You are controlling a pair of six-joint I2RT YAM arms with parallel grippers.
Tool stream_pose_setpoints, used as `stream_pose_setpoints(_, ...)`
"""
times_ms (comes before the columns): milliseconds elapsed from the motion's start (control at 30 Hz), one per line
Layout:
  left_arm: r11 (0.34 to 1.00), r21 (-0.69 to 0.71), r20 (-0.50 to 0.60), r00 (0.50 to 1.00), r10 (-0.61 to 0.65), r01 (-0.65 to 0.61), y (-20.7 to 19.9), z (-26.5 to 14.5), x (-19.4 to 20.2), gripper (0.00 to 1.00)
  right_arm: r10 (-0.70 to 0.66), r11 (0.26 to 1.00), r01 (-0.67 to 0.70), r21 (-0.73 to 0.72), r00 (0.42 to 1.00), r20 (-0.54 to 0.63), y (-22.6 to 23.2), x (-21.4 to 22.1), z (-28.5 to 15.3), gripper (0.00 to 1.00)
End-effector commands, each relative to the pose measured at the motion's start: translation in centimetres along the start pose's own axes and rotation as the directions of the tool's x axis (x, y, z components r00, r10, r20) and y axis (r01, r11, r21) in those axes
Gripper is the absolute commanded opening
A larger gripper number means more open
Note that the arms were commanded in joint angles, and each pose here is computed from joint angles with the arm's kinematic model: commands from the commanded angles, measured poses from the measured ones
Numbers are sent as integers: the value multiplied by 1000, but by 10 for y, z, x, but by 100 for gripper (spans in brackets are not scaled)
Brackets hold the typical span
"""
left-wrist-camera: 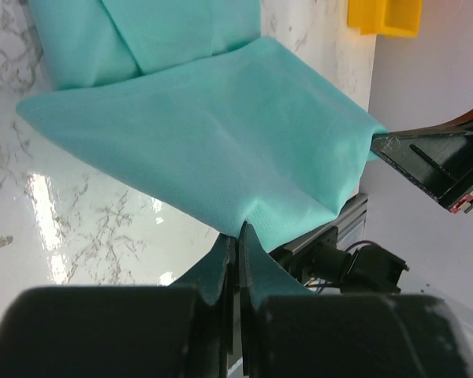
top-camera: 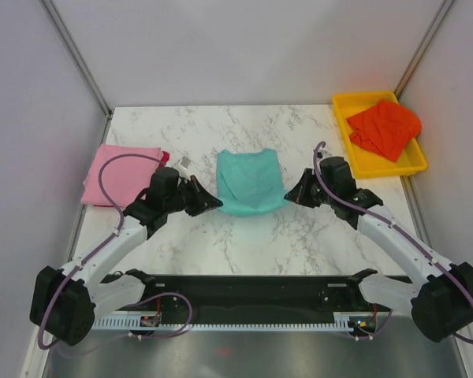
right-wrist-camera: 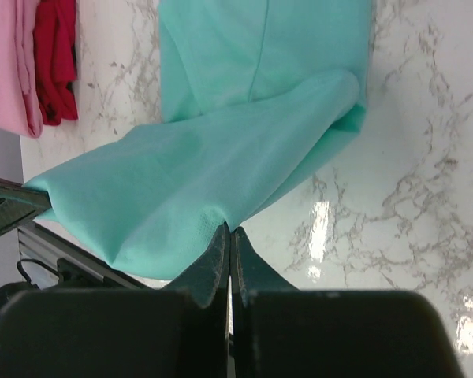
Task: Fold and stack the t-shirts
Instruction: Fold the tshirt
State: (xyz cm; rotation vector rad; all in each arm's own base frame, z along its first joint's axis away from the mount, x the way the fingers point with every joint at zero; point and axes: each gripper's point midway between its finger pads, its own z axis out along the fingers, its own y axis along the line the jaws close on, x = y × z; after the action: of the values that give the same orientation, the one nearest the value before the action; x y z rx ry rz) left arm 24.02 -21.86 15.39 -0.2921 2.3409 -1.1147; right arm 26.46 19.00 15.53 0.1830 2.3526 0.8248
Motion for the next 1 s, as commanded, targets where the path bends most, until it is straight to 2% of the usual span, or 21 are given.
stream_pose_setpoints(0,999,28,11,1000,18,-18,-21,-1,-25,2,-31,999,29,19,995,92,15,-41,2,0)
stream_pose_setpoints(200,1000,3,-11,1000,0,0,-20,19,-53,2,-39,998,33,61,995,97,18,-73,27,0)
stream_pose_setpoints(467,997,-47,-41,998,-55,53,1,54,-91,2,-74,995,65,80,990,121,24,-121,54,0)
stream_pose_setpoints(733,994,-43,-99,989,-106,103,14,104,-128,2,-27,987,8,159,993,115,-12,-159,101,0)
stream_pose_setpoints(767,995,-16,-79,992,-98,97,4,108,-146,2,-8,985,-12,173,993,114,-22,-167,114,0)
stream_pose_setpoints(800,992,-26,-112,985,-128,126,16,123,-146,3,6,985,-27,172,993,120,-26,-173,122,0)
stream_pose_setpoints(833,990,-22,-108,984,-138,137,17,129,-154,9,28,986,-52,161,988,150,-29,-189,127,2)
stream_pose_setpoints(867,991,13,-77,989,-129,130,4,132,-178,12,70,987,-86,134,991,117,-38,-185,148,5)
stream_pose_setpoints(900,990,22,-78,988,-136,139,5,140,-187,20,82,991,-96,93,986,149,-36,-200,159,8)
stream_pose_setpoints(933,987,7,-86,983,-162,163,18,155,-192,36,90,994,-102,51,977,193,-29,-226,163,16)
stream_pose_setpoints(967,987,39,-47,987,-154,156,8,158,-216,39,125,991,-133,34,978,168,-41,-223,188,24)
